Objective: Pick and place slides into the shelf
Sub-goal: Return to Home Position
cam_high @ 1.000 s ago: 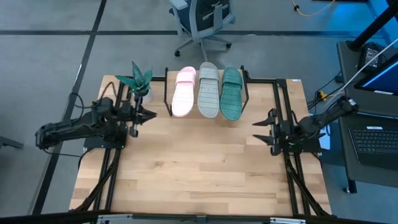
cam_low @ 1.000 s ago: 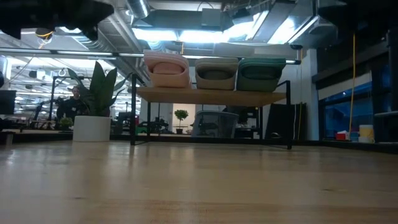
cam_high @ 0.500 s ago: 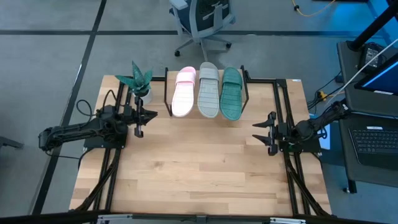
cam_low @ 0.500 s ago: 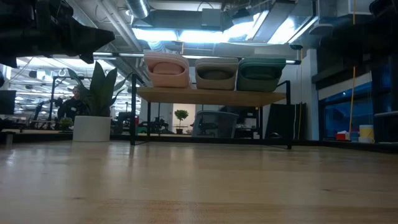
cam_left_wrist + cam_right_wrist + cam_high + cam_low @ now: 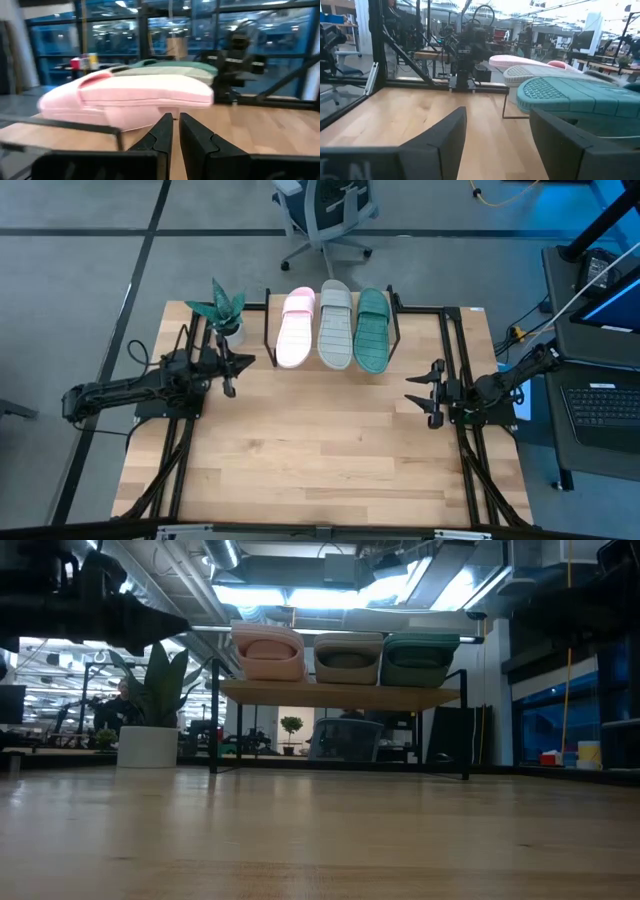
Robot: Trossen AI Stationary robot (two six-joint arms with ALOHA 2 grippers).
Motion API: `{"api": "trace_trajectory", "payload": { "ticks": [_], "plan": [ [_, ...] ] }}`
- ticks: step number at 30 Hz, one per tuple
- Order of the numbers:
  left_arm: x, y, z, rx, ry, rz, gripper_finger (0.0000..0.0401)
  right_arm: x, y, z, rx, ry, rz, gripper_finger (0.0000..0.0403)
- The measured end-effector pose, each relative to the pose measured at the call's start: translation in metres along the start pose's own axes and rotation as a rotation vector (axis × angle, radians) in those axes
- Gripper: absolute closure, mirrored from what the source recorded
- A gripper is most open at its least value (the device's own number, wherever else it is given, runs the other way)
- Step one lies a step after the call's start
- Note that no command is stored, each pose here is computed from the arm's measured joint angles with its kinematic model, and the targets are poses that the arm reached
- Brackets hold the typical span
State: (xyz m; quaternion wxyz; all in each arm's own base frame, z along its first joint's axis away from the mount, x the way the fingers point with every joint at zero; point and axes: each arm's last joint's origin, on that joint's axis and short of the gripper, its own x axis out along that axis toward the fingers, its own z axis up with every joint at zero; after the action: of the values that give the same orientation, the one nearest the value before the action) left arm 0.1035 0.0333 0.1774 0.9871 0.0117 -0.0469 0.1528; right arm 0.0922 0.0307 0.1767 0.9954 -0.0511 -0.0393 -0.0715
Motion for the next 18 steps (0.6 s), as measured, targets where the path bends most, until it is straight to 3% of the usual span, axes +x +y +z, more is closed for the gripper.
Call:
{"api": "trace_trajectory", "payload": {
  "ticks": [7,16,18],
  "plan": [
    [0.0006,-0.0018,-0.0087,-0.025,0.089,-0.008,0.0376,0.0016,-0.0029,-0.0034,0.008,0.026,-0.034,0.0185],
    [0.0003,-0.0057,-0.0097,-0.033,0.1,-0.044,0.0376,0.0029,-0.0055,-0.0066,0.011,0.052,-0.062,0.0185],
    [0.0003,-0.0057,-0.0097,-0.034,0.101,-0.043,0.0376,0.003,-0.0044,-0.0067,0.018,0.05,-0.024,0.0185]
  ]
}}
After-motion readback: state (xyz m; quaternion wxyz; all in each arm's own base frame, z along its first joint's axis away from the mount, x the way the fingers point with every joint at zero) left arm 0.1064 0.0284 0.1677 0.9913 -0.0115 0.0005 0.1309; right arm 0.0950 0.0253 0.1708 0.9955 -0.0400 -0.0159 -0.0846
